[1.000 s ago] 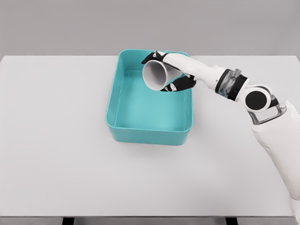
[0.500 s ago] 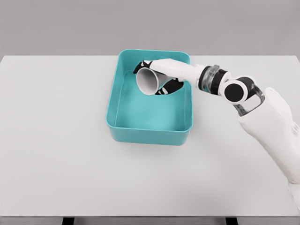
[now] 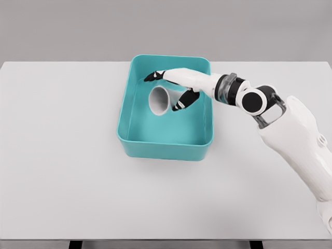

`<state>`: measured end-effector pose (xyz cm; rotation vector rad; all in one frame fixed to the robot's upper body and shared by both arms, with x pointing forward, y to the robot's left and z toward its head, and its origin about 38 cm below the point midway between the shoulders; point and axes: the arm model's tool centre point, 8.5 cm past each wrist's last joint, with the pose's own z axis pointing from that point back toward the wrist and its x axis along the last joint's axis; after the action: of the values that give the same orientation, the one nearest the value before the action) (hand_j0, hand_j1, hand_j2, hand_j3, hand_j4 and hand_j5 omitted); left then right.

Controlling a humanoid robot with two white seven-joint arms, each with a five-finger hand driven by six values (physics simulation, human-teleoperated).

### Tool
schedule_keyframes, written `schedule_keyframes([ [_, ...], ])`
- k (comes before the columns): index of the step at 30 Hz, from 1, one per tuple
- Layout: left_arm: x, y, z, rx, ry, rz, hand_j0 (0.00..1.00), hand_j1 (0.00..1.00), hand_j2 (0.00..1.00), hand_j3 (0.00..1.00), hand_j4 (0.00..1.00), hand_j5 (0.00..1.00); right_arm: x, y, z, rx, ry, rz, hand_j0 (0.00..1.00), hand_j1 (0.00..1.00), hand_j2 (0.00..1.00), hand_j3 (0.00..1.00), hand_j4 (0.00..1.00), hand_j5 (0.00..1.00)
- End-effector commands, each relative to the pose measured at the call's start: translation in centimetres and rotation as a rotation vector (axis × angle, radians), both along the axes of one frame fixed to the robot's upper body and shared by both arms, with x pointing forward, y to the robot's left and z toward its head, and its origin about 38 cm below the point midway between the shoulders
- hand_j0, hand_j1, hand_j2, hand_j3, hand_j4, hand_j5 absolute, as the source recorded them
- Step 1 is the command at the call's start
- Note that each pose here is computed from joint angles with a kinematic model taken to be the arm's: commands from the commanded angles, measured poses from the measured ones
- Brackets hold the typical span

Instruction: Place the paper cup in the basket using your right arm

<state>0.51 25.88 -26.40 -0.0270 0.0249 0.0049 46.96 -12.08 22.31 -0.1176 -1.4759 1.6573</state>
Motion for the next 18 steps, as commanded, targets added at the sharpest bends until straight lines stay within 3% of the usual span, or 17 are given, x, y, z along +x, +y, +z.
schedule_keyframes([
  [1, 0.0, 0.0, 0.0, 0.0, 0.0, -0.001, 1.0, 1.0, 1.0, 1.0, 1.0, 1.0, 0.0, 0.0, 0.1, 0.002, 0.003, -0.004, 0.94, 0.94, 0.94, 0.94, 0.94, 0.94],
  [7, -0.1, 0.0, 0.0, 0.001, 0.001, 0.0, 1.0, 1.0, 1.0, 1.0, 1.0, 1.0, -0.3, -0.4, 1.3, 0.03, -0.003, -0.01, 0.98, 0.98, 0.98, 0.98, 0.98, 0.98],
  [10, 0.0, 0.0, 0.0, -0.001, 0.0, 0.0, 1.0, 1.0, 1.0, 1.0, 1.0, 1.0, -0.8, -4.3, 5.4, 0.243, 0.02, -0.025, 0.99, 0.99, 0.99, 0.99, 0.99, 0.99],
  [11, 0.0, 0.0, 0.0, -0.001, 0.0, 0.0, 1.0, 1.0, 1.0, 1.0, 1.0, 1.0, -1.2, -5.5, 5.9, 0.29, 0.031, -0.029, 1.0, 1.0, 1.0, 1.0, 1.0, 1.0],
  [13, 0.0, 0.0, 0.0, -0.001, 0.0, 0.0, 1.0, 1.0, 1.0, 1.0, 1.0, 1.0, -3.1, -8.2, 7.6, 0.389, 0.027, -0.023, 1.0, 1.0, 1.0, 1.0, 1.0, 1.0],
  [14, 0.0, 0.0, 0.0, -0.001, 0.0, 0.0, 1.0, 1.0, 1.0, 1.0, 1.0, 1.0, -4.0, -9.3, 7.9, 0.408, 0.026, -0.025, 1.0, 1.0, 1.0, 1.0, 1.0, 1.0],
  [16, 0.0, 0.0, 0.0, -0.001, 0.0, 0.0, 1.0, 1.0, 1.0, 1.0, 1.0, 1.0, -4.6, -11.6, 6.9, 0.473, 0.08, -0.055, 1.0, 1.0, 1.0, 1.0, 1.0, 1.0],
  [18, 0.0, 0.0, 0.0, 0.001, 0.0, 0.0, 1.0, 1.0, 1.0, 1.0, 1.0, 1.0, -5.1, -13.5, 5.7, 0.484, 0.101, -0.098, 1.0, 1.0, 1.0, 1.0, 1.0, 1.0],
])
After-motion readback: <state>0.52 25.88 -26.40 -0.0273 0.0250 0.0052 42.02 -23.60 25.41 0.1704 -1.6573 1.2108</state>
